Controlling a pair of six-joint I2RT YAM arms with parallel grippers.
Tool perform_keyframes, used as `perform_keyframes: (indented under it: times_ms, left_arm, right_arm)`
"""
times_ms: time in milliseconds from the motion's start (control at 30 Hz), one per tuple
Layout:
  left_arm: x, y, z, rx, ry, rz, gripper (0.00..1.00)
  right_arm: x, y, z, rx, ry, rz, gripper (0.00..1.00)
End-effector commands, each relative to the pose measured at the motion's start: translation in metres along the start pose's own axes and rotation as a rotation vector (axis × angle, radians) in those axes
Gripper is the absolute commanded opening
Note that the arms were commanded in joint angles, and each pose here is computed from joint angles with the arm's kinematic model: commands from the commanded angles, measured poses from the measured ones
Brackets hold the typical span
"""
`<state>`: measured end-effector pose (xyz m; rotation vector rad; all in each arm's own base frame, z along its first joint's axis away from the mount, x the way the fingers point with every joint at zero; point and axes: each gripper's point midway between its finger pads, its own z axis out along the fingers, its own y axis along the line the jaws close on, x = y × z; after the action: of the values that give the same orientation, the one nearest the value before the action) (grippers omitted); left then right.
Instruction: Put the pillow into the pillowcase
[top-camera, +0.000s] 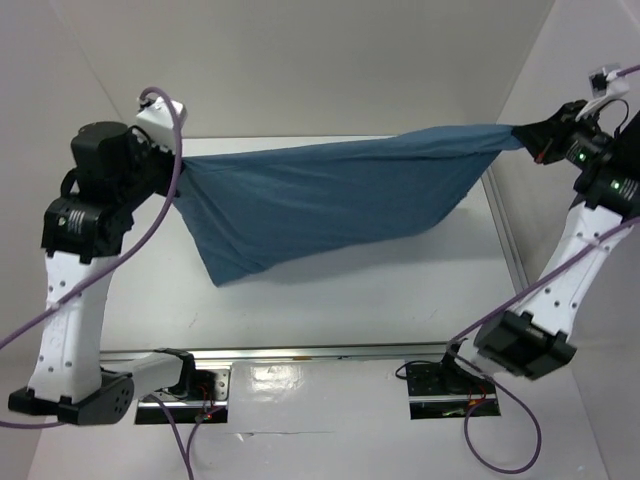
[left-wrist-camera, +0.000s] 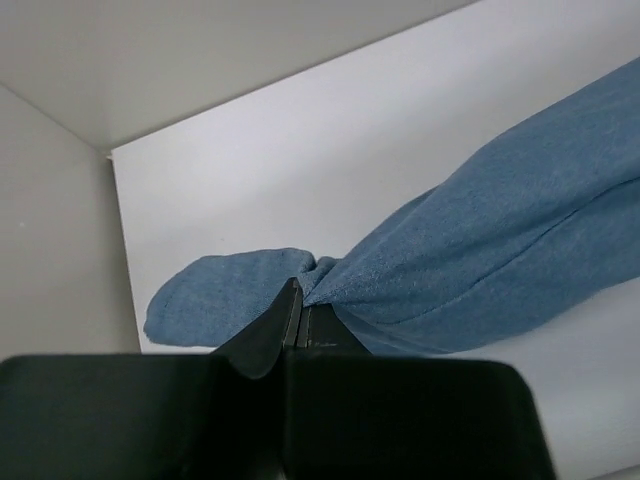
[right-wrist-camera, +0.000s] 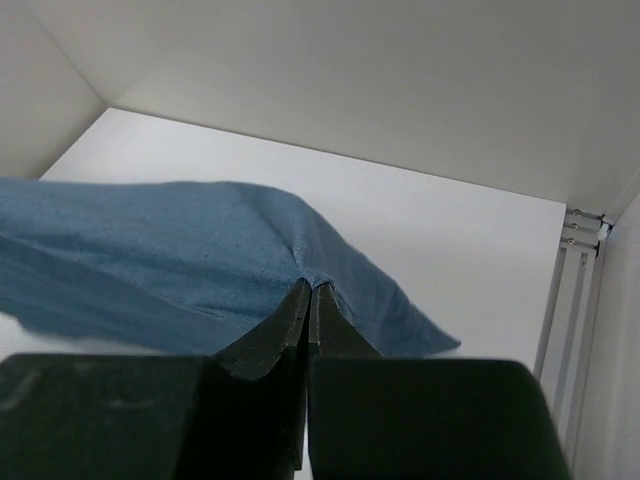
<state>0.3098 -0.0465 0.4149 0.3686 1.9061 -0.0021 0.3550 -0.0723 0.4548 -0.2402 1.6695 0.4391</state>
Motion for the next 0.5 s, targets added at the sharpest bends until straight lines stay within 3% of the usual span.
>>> perform_keyframes:
  times_ms: [0,67,333,467]
  left_arm:
    - [-0.026,0.023,-0.035,-0.125,-0.134,-0.018,0.0]
    - [-0.027,0.023,-0.04,-0.128,-0.143,-0.007,0.0]
    - [-0.041,0.024,-0.056,-0.127,-0.192,-0.006,0.0]
    - [-0.042,0.028,-0.052,-0.148,-0.19,-0.019,0.0]
  right_arm:
    - [-0.022,0.051,-0.029,-0.035,-0.087,-0.232,0.0]
    - [-0.011,0.056,-0.032,-0.036,-0.079,-0.216,0.0]
    - [-0.043,0.072,-0.05,0.066,-0.152,-0.306,0.0]
    - [-0.038,0.063,-0.048,0.096,-0.162,-0.266,0.0]
